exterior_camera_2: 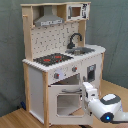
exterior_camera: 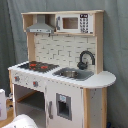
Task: Play with the kitchen
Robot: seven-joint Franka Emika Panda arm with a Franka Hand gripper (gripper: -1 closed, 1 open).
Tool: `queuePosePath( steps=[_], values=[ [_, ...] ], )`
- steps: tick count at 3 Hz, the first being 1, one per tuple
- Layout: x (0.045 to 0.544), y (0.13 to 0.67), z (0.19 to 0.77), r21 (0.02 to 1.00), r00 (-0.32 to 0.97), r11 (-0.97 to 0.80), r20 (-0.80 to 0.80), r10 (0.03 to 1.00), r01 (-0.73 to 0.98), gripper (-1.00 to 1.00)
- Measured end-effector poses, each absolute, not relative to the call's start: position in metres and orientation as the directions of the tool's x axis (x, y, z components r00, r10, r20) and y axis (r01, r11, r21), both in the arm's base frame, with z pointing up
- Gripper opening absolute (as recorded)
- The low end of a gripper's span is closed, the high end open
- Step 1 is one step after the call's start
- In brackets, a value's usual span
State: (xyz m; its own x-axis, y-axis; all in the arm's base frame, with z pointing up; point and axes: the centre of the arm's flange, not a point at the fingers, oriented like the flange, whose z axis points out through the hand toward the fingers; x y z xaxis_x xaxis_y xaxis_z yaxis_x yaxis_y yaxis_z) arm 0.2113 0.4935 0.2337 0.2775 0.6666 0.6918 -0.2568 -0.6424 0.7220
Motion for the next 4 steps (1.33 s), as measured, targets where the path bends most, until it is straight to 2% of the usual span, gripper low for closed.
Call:
queuePosePath(
  steps=[1, 4],
  values=[
    [0.21, 0.493, 0.231, 0.723, 0.28, -0.641, 0.691, 0.667, -0.258, 1.0],
    [0.152, 0.506, 0.31, 0.737, 0.214, -0.601, 0.67, 0.711, -0.308, 1.0]
  ],
)
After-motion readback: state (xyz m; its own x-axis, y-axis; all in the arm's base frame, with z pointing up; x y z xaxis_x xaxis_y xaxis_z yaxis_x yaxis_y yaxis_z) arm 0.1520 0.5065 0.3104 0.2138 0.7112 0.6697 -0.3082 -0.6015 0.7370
